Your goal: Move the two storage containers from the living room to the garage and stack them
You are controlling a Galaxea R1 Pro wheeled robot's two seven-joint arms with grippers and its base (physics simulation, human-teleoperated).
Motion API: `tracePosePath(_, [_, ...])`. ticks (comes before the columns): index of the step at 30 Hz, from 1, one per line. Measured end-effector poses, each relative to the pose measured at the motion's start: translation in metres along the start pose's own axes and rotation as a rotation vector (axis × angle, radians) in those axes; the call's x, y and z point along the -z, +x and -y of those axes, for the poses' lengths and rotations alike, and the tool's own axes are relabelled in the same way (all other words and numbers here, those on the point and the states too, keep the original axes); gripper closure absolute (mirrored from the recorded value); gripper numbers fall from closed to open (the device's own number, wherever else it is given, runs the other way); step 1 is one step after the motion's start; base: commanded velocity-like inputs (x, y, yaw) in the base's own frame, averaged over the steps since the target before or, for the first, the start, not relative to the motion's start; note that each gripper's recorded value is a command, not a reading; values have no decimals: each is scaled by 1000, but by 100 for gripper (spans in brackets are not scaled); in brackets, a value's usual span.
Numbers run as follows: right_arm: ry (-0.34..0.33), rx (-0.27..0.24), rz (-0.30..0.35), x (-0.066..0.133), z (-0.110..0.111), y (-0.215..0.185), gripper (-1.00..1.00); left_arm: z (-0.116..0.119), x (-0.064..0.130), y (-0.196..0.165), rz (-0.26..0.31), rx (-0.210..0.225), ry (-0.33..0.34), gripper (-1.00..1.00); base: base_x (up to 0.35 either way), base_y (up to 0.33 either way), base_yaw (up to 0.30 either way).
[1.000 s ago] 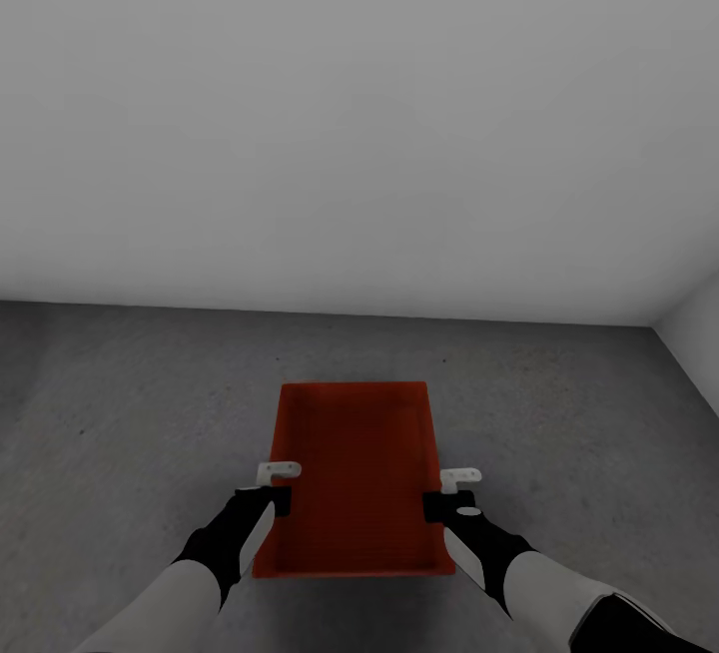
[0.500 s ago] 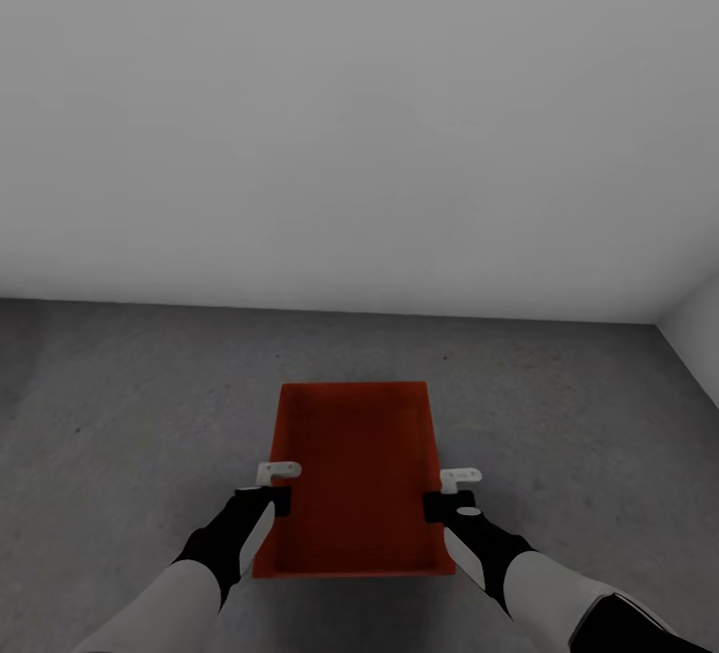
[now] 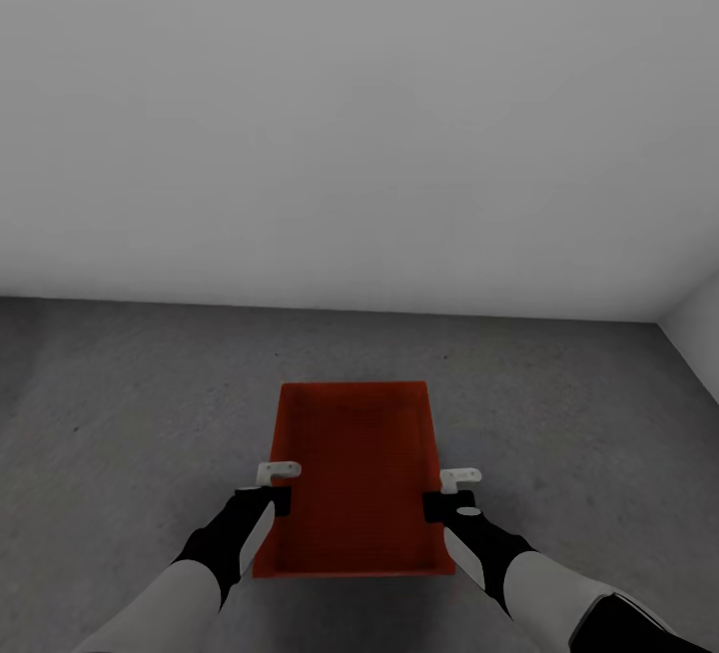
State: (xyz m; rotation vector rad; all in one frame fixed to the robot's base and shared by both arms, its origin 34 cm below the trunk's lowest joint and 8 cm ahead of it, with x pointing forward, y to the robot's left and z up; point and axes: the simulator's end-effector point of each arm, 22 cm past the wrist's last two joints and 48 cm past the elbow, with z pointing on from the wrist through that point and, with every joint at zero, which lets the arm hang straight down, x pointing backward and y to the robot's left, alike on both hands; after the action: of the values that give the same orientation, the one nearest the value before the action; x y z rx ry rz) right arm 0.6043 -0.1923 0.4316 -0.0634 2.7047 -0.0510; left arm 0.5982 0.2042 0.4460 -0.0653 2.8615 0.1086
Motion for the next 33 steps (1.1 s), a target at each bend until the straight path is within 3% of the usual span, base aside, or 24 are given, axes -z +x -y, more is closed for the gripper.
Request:
tracePosePath(23, [1,0,0,-25,-1,14,100,2,-27,10,0,1,1,100,0,0,0])
tracePosePath(33, [1,0,0,-25,-1,14,100,2,-27,10,0,1,1,100,0,0,0])
